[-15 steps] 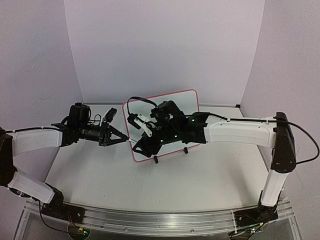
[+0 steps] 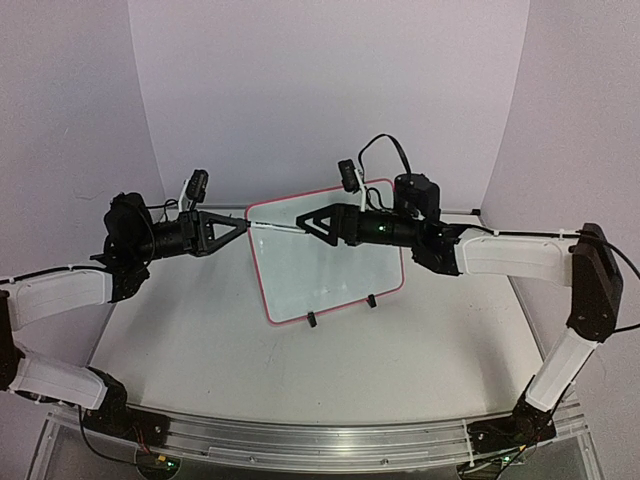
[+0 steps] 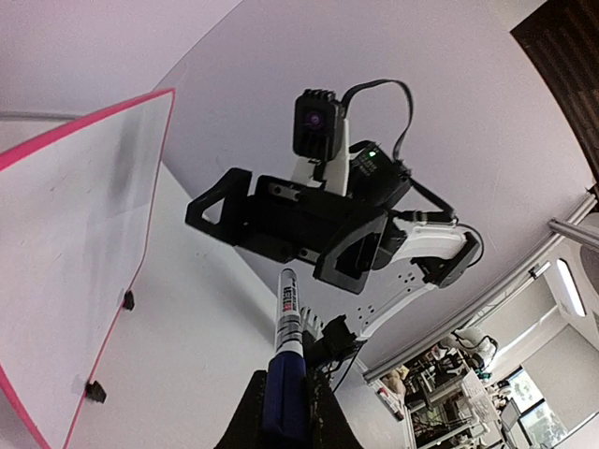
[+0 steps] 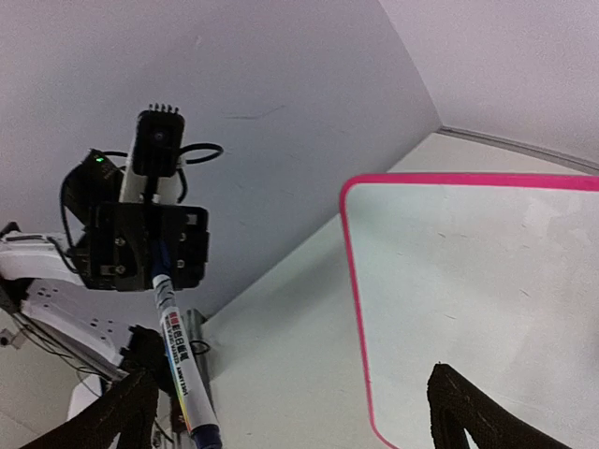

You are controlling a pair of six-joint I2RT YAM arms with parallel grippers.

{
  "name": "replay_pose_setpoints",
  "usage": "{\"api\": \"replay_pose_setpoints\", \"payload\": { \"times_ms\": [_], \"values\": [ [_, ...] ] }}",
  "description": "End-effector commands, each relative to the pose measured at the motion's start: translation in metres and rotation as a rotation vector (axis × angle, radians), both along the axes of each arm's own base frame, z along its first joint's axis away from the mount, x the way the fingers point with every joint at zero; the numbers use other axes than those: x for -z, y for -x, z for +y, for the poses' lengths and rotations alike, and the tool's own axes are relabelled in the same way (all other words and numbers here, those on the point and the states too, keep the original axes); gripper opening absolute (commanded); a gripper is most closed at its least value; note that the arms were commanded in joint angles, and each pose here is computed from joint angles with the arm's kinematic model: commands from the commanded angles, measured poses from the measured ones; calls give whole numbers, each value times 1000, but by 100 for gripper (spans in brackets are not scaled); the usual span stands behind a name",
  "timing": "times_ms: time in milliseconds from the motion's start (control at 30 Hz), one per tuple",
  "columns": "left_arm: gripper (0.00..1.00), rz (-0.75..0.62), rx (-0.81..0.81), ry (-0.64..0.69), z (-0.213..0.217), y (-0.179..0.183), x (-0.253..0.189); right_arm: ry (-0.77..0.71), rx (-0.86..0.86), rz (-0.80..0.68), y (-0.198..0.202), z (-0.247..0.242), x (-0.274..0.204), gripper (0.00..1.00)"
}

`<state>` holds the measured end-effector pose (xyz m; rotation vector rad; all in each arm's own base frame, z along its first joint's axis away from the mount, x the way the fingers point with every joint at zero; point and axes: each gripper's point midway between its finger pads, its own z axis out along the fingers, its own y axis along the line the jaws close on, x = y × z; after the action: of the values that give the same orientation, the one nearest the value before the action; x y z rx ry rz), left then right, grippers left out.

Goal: Write a sentence on the whiteboard
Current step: Pass from the left arm to the right

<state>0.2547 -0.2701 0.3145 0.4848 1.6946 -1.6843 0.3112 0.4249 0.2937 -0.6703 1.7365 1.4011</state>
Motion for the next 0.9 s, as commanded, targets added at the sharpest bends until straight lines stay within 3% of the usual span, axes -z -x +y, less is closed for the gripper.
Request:
{"api": "replay_pose_setpoints", "payload": {
  "times_ms": [0,200,367,600,867],
  "values": [
    [0,-97,24,89,-1,8,-35,-188,-233,8,34,16,-48,95],
    [0,-103,34,99,-12,5,-37,-217,-288,32,38,28,-54,90],
    [0,-103,28,8,-30,-1,-24,-219,-258,53,30,33,-50,84],
    [0,-114,-12,-8,-30,-8,-22,-210,-270,64,30,36,-45,71],
    [0,-94,-62,-44,-30,-19,-15,-184,-283,62,34,40,-39,63]
  ]
}}
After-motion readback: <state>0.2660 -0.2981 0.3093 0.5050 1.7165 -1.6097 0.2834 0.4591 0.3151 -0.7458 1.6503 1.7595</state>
